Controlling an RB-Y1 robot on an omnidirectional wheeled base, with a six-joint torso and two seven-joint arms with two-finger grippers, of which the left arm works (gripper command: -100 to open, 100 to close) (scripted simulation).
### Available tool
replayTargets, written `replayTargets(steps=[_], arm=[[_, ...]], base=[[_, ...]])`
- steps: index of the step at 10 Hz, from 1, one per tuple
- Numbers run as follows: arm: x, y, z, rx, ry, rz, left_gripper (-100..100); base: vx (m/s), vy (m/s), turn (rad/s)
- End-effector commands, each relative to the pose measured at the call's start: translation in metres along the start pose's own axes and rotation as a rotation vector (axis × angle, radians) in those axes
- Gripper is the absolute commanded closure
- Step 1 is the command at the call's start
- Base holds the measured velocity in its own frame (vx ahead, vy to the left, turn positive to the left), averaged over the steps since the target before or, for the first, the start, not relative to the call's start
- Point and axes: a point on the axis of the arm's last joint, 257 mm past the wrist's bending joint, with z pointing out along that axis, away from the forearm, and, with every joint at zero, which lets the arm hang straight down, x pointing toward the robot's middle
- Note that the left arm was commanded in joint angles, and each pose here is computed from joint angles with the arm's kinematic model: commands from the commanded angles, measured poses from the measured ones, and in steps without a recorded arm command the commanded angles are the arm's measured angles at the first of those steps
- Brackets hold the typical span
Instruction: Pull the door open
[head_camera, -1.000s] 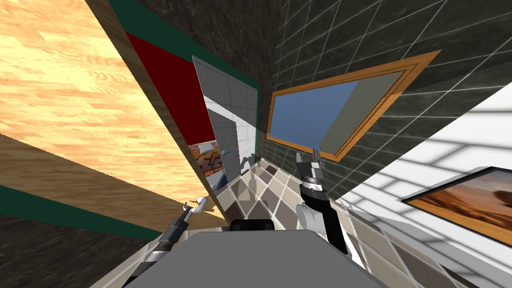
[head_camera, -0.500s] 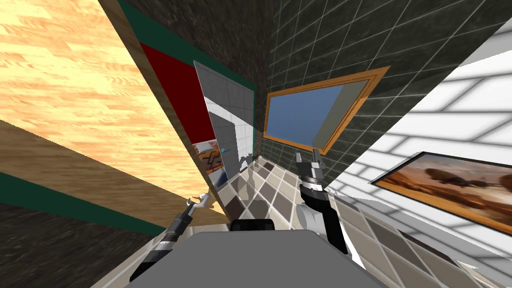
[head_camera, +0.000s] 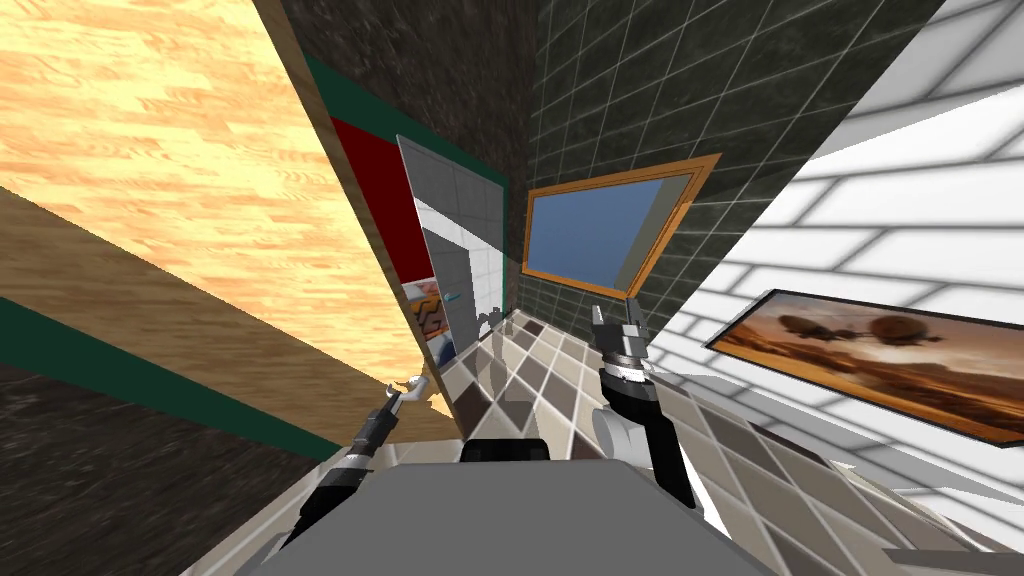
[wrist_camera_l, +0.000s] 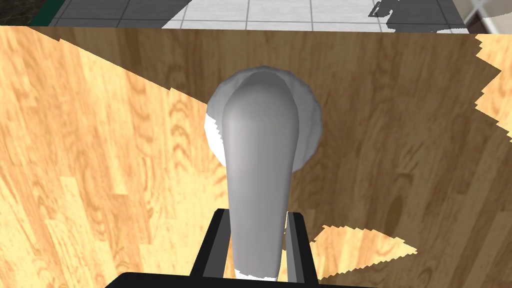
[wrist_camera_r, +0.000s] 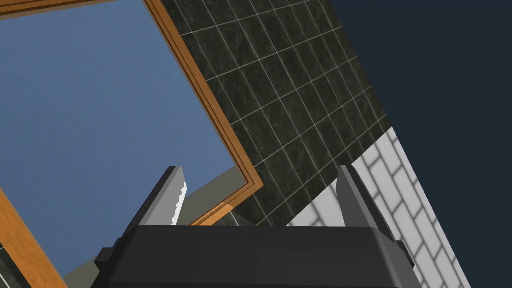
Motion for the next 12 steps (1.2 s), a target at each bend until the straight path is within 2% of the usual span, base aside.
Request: replayTargets(steps=[1, 2, 3, 4, 5, 6, 7, 8, 9, 10, 11, 12], arm=[[0.013, 0.004, 0.0104, -0.007, 0.016, -0.010, 100], [0.015, 0.004, 0.0144, -0.007, 0.017, -0.010, 100], [0.015, 0.004, 0.0144, -0.007, 0.017, -0.010, 100], [0.017, 0.004, 0.0224, -0.007, 0.019, -0.011, 100], [0.022, 0.004, 0.0340, -0.007, 0.022, -0.011, 100], [0.022, 0.004, 0.0340, -0.007, 0.022, -0.011, 100], [0.026, 0.003, 0.0447, -0.006, 0.025, -0.011, 100], [0.027, 0.003, 0.0481, -0.006, 0.026, -0.011, 100], [0.030, 0.002, 0.0572, -0.007, 0.029, -0.011, 100], [0.033, 0.002, 0.0626, -0.007, 0.030, -0.011, 100], [0.033, 0.002, 0.0626, -0.007, 0.030, -0.011, 100], [0.035, 0.001, 0.0691, -0.007, 0.032, -0.011, 100]], base=[[-0.238, 0.045, -0.096], [-0.178, 0.041, -0.072], [-0.079, 0.025, -0.013], [-0.078, 0.025, -0.045], [-0.156, 0.009, -0.107], [-0.155, 0.050, -0.074], [-0.194, 0.066, -0.085], [-0.178, 0.062, -0.096], [-0.180, 0.075, -0.085], [-0.175, 0.075, -0.068], [-0.115, 0.042, -0.024], [-0.104, 0.043, -0.035]])
